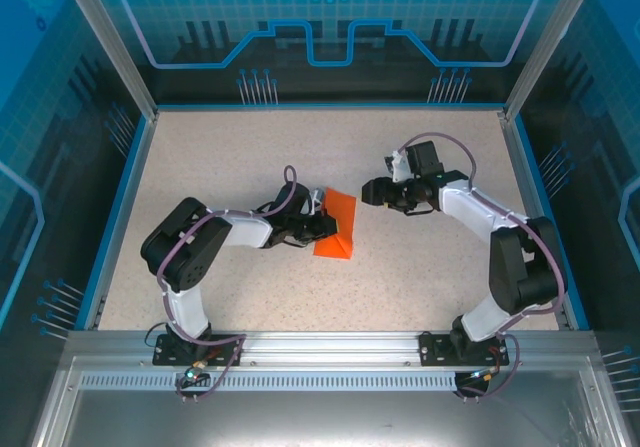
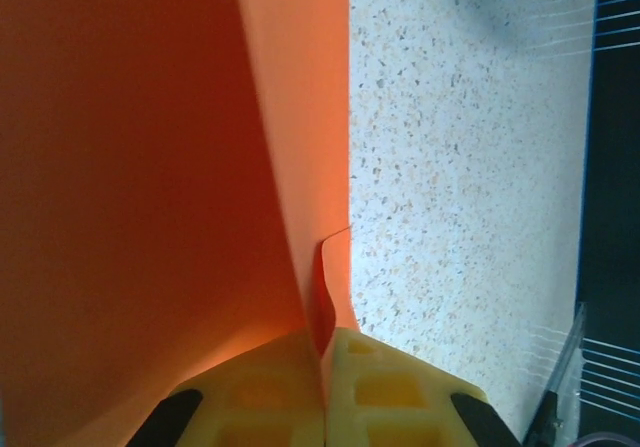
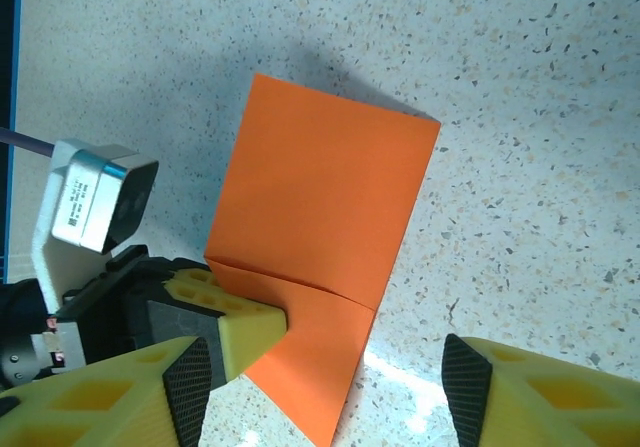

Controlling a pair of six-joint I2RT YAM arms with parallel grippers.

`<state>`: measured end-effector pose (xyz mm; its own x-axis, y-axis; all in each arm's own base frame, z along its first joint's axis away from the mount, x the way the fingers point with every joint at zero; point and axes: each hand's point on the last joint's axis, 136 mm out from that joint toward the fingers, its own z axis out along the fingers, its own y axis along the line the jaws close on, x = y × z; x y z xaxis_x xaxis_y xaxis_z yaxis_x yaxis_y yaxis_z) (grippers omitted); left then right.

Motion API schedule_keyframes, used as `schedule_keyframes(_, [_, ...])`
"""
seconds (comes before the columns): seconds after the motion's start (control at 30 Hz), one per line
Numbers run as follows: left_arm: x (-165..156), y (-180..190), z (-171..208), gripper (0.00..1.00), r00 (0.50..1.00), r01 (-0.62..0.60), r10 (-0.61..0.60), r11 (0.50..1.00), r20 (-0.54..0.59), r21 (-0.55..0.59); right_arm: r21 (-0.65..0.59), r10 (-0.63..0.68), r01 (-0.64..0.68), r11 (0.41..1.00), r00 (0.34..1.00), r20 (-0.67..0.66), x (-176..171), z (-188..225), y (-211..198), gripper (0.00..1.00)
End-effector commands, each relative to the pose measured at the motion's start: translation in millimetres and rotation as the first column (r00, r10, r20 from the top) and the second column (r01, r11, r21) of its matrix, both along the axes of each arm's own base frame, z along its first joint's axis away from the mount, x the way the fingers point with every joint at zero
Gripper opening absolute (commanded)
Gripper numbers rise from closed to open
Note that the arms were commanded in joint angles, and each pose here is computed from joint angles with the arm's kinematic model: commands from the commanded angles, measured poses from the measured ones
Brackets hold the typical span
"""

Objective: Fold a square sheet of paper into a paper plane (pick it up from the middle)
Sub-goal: Turn over the paper at the center of the table.

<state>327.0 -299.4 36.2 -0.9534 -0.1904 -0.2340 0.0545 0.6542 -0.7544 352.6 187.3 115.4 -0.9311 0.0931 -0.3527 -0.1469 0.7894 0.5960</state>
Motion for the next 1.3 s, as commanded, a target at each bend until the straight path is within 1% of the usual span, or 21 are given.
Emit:
schedule_keyframes(0.0, [6, 3, 22, 0.03, 0.996, 0.024, -0.029, 0.998, 0.081, 0.063, -0.015, -0.035, 0.035, 0.999, 0.999, -0.010, -3, 2, -10, 0.66])
schedule_keyframes(0.07, [6, 9, 29, 0.02, 0.994, 0.032, -0.043, 0.993, 0.098, 0.117, -0.015, -0.041, 0.041, 0.999, 0.999, -0.003, -2, 6, -11, 0.67])
schedule_keyframes(0.13, [7, 20, 37, 0.02, 0.992, 0.027, -0.050, 0.980, 0.114, 0.196, -0.018, -0.049, 0.049, 0.999, 0.999, 0.002, -2, 9, -13, 0.67])
schedule_keyframes(0.23, [6, 39, 54, 0.02, 0.989, 0.029, -0.075, 0.943, 0.128, 0.332, -0.031, -0.066, 0.067, 0.997, 0.998, 0.017, -3, 14, -17, 0.67])
schedule_keyframes(0.33, [9, 61, 81, 0.02, 0.982, 0.013, -0.100, 0.883, 0.162, 0.470, -0.050, -0.094, 0.096, 0.994, 0.995, 0.037, -2, 20, -25, 0.67])
schedule_keyframes(0.43, [12, 82, 110, 0.02, 0.972, -0.016, -0.127, 0.808, 0.200, 0.589, -0.069, -0.125, 0.129, 0.989, 0.990, 0.057, -3, 25, -34, 0.68])
schedule_keyframes(0.5, [16, 96, 126, 0.02, 0.962, -0.045, -0.148, 0.741, 0.228, 0.670, -0.083, -0.146, 0.152, 0.985, 0.987, 0.070, -3, 27, -39, 0.68])
schedule_keyframes(0.57, [21, 107, 137, 0.02, 0.954, -0.078, -0.170, 0.657, 0.248, 0.749, -0.093, -0.165, 0.172, 0.981, 0.983, 0.076, -3, 28, -44, 0.68])
schedule_keyframes(0.63, [26, 116, 140, 0.03, 0.947, -0.111, -0.192, 0.554, 0.256, 0.825, -0.105, -0.187, 0.194, 0.975, 0.979, 0.077, -3, 27, -49, 0.68])
schedule_keyframes(0.7, [33, 124, 140, 0.03, 0.944, -0.147, -0.207, 0.436, 0.258, 0.888, -0.114, -0.210, 0.218, 0.969, 0.975, 0.076, -3, 26, -55, 0.68])
schedule_keyframes(0.77, [42, 130, 135, 0.04, 0.945, -0.177, -0.210, 0.322, 0.252, 0.930, -0.117, -0.238, 0.245, 0.962, 0.969, 0.071, -3, 26, -61, 0.68])
schedule_keyframes(0.8, [46, 134, 132, 0.04, 0.946, -0.193, -0.207, 0.255, 0.249, 0.947, -0.119, -0.250, 0.257, 0.959, 0.966, 0.066, -3, 25, -64, 0.68])
schedule_keyframes(0.9, [56, 136, 119, 0.04, 0.946, -0.219, -0.220, 0.107, 0.238, 0.970, -0.118, -0.279, 0.284, 0.951, 0.958, 0.059, -3, 24, -71, 0.68])
schedule_keyframes(1.0, [64, 130, 101, 0.04, 0.945, -0.230, -0.232, 0.024, 0.229, 0.973, -0.120, -0.304, 0.308, 0.944, 0.951, 0.052, -5, 23, -80, 0.68])
schedule_keyframes(1.1, [67, 116, 74, 0.04, 0.945, -0.213, -0.259, -0.023, 0.200, 0.977, -0.120, -0.330, 0.334, 0.935, 0.943, 0.052, -6, 23, -88, 0.68])
schedule_keyframes(1.27, [62, 89, 33, 0.04, 0.943, -0.170, -0.300, -0.057, 0.146, 0.984, -0.125, -0.355, 0.358, 0.925, 0.934, 0.041, -8, 21, -98, 0.69])
